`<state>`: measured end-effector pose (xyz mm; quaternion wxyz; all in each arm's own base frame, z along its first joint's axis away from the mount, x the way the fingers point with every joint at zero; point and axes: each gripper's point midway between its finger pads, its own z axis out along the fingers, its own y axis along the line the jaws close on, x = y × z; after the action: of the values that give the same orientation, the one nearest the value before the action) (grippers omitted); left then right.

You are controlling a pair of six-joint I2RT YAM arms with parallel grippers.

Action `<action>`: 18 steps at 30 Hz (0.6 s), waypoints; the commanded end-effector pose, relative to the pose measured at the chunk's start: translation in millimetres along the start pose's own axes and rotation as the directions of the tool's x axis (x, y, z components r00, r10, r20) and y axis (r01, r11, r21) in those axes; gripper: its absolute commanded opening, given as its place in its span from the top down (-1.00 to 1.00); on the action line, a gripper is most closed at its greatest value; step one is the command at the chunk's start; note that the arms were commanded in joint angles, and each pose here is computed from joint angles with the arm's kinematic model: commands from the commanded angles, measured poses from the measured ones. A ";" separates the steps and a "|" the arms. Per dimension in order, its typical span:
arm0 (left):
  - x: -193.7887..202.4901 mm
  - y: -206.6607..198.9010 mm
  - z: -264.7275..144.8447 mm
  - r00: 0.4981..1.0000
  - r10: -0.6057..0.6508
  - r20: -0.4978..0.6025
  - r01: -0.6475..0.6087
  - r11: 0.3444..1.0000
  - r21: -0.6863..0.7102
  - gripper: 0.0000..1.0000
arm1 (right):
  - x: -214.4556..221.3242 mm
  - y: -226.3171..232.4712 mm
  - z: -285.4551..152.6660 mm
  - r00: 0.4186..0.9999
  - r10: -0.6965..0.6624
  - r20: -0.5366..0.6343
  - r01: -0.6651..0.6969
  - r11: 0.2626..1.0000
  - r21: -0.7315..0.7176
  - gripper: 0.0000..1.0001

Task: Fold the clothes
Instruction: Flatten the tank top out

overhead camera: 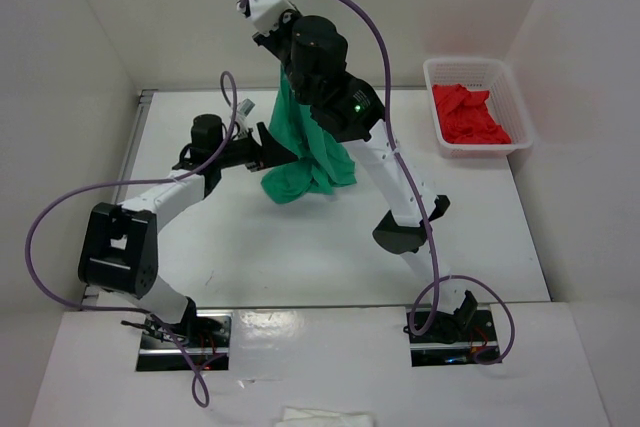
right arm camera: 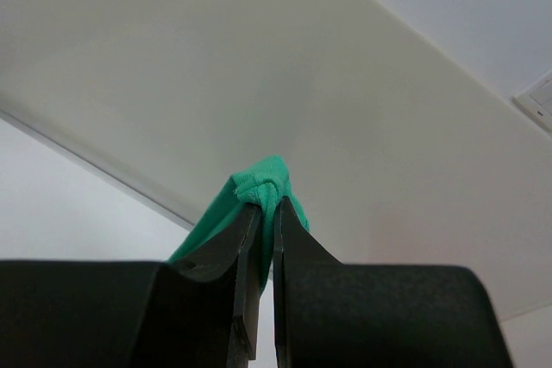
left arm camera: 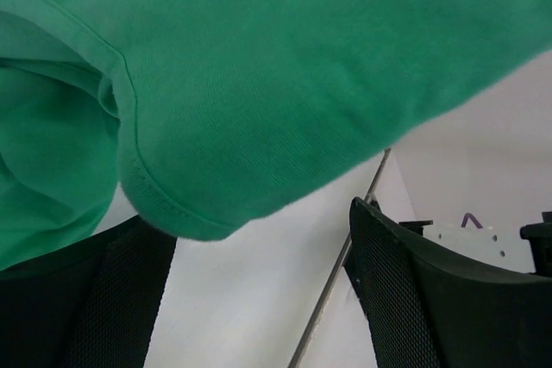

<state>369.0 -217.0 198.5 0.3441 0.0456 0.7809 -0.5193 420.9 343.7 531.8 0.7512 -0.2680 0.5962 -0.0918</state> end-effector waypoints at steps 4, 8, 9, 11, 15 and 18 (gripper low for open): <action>-19.5 -3.3 9.0 0.997 -0.001 0.076 0.001 1.000 0.000 -0.59 | -15.6 -10.8 -1.5 0.994 0.090 0.056 -0.093 0.994 0.049 1.00; -21.2 5.0 13.1 0.995 -0.027 0.091 0.029 0.999 -0.017 -0.48 | -15.7 -10.4 -1.5 0.994 0.099 0.056 -0.102 0.994 0.049 1.00; -23.1 7.0 13.3 0.994 -0.027 0.101 0.030 0.999 -0.029 -0.45 | -15.7 -10.4 -1.5 0.994 0.099 0.056 -0.102 0.994 0.049 1.00; -30.2 5.4 12.3 0.992 -0.019 0.125 0.024 0.999 -0.043 -0.45 | -15.7 -9.9 -1.5 0.992 0.109 0.057 -0.112 0.993 0.048 1.00; -31.0 7.0 13.8 0.992 -0.015 0.128 0.020 0.999 -0.040 -0.39 | -14.2 -8.9 -1.6 0.993 0.105 0.050 -0.107 0.993 0.044 0.94; -31.0 6.9 13.8 0.992 -0.015 0.128 0.020 0.999 -0.040 -0.36 | -13.1 -10.1 -1.9 0.993 0.105 0.045 -0.107 0.993 0.052 0.94</action>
<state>391.0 -215.6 189.6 0.3607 -0.0095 0.7866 -0.5011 420.7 345.0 530.7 0.7527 -0.2543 0.6025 -0.0761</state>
